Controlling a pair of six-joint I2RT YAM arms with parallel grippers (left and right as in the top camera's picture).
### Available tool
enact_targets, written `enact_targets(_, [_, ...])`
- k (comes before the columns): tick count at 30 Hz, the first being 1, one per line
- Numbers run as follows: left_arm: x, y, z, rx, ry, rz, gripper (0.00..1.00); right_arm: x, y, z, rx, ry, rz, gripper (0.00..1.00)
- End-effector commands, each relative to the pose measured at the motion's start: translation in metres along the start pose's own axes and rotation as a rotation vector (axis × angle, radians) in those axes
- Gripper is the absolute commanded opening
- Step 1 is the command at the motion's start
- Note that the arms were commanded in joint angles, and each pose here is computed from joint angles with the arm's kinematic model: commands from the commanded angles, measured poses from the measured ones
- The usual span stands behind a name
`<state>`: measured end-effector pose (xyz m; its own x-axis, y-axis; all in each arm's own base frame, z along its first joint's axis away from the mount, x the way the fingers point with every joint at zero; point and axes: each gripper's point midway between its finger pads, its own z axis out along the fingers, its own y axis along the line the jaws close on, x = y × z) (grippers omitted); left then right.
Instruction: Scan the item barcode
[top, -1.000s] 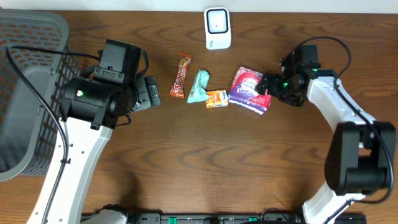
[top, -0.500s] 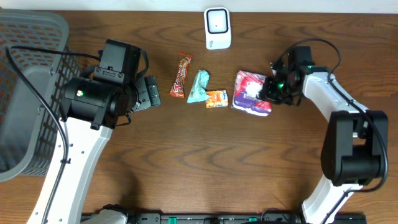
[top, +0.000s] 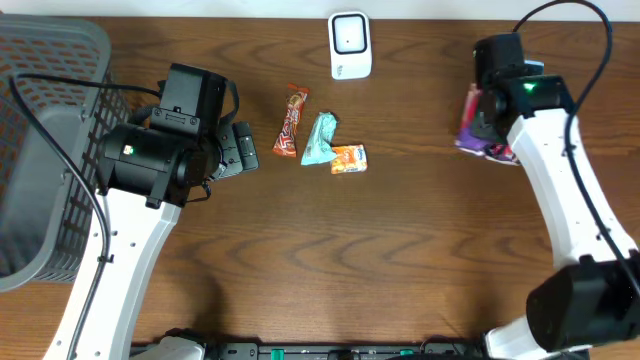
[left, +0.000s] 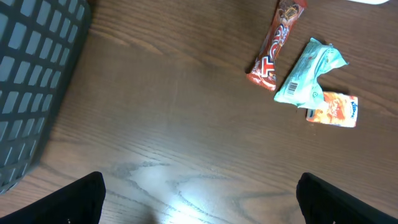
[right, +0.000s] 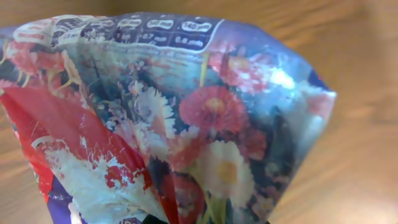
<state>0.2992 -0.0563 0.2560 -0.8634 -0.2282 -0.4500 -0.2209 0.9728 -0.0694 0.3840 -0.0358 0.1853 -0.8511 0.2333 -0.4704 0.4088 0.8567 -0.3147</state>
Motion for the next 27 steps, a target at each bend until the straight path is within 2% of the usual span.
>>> enact_targets(1, [-0.001,0.002,0.0,-0.012,-0.004,0.011,0.98,0.009,-0.023,0.033,0.275,-0.001,-0.024,0.03])
enact_targets(7, [-0.001,0.002,0.0,-0.012,-0.004,0.01,0.98,0.028,0.003,0.068,0.311,0.076,-0.14,0.07])
enact_targets(10, [-0.001,0.002,0.0,-0.012,-0.004,0.011,0.98,0.036,0.023,0.078,0.304,0.094,-0.231,0.16])
enact_targets(13, [-0.001,0.002,0.0,-0.012,-0.004,0.01,0.98,0.046,0.048,0.08,0.257,0.107,-0.283,0.29])
enact_targets(16, [-0.001,0.002,0.0,-0.012,-0.004,0.011,0.98,0.057,0.08,0.077,0.161,0.113,-0.341,0.31])
enact_targets(21, [-0.001,0.002,0.0,-0.012,-0.004,0.01,0.98,0.07,0.138,0.06,-0.012,0.081,-0.375,0.66])
enact_targets(24, [-0.001,0.002,0.0,-0.012,-0.004,0.011,0.98,0.072,0.159,0.048,-0.086,0.073,-0.382,0.75])
enact_targets(27, [-0.001,0.002,0.0,-0.012,-0.004,0.011,0.98,0.06,0.182,0.023,-0.213,0.073,-0.37,0.77])
